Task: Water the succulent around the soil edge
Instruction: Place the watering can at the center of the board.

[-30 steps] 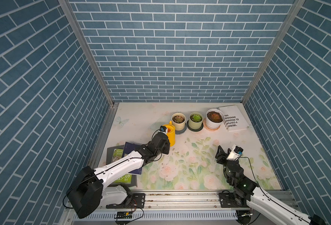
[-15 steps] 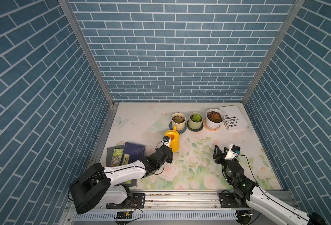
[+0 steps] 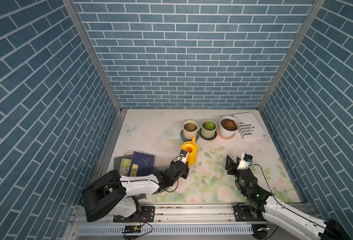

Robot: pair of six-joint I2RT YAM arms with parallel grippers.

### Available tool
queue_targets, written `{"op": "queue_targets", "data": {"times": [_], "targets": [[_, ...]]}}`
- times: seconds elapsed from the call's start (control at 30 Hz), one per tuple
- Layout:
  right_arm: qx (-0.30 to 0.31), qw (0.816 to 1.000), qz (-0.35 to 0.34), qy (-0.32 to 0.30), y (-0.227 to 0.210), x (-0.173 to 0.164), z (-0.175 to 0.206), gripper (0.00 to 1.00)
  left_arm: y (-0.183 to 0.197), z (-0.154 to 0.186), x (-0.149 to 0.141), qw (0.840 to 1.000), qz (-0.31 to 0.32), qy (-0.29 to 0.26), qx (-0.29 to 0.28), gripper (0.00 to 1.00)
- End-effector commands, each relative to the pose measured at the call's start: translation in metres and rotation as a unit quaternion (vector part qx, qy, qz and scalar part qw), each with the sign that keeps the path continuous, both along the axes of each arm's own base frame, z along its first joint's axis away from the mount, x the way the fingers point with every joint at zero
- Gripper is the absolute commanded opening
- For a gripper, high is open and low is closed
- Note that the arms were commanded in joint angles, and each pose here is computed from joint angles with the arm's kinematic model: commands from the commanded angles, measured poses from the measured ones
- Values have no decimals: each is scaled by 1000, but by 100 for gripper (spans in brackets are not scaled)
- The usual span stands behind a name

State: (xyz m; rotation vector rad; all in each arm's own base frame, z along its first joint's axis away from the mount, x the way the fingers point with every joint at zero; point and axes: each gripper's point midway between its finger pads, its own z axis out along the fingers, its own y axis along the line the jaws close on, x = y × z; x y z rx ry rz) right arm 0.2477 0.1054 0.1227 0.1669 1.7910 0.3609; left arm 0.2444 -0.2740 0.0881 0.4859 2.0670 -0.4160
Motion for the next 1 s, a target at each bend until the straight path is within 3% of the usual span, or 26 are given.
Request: {"op": "queue_targets", "data": {"times": [0.0, 0.1, 0.23, 0.43, 0.73, 0.83, 0.93, 0.97], "targets": [[4, 1000, 6, -20, 5, 5, 18, 66, -8, 13, 3, 999, -6, -31, -17, 6], [3, 1000, 6, -20, 6, 5, 18, 66, -9, 11, 2, 999, -9, -32, -13, 23], [2, 1000, 5, -20, 6, 6, 19, 66, -9, 10, 0, 999, -12, -34, -13, 37], [3, 1000, 5, -21, 6, 6, 21, 66, -5, 12, 0, 999, -3, -36, -16, 51], [2, 1000, 10, -30, 8, 6, 28, 67, 12, 54, 1, 995, 29, -72, -63, 67], [1, 999, 10, -34, 8, 6, 31, 68, 22, 65, 1, 993, 48, -82, -71, 98], [1, 999, 8, -37, 8, 8, 36, 75, 30, 80, 3, 989, 64, -96, -87, 100], [-2, 999, 8, -39, 9, 9, 38, 96, 34, 85, 4, 988, 74, -101, -92, 100]]}}
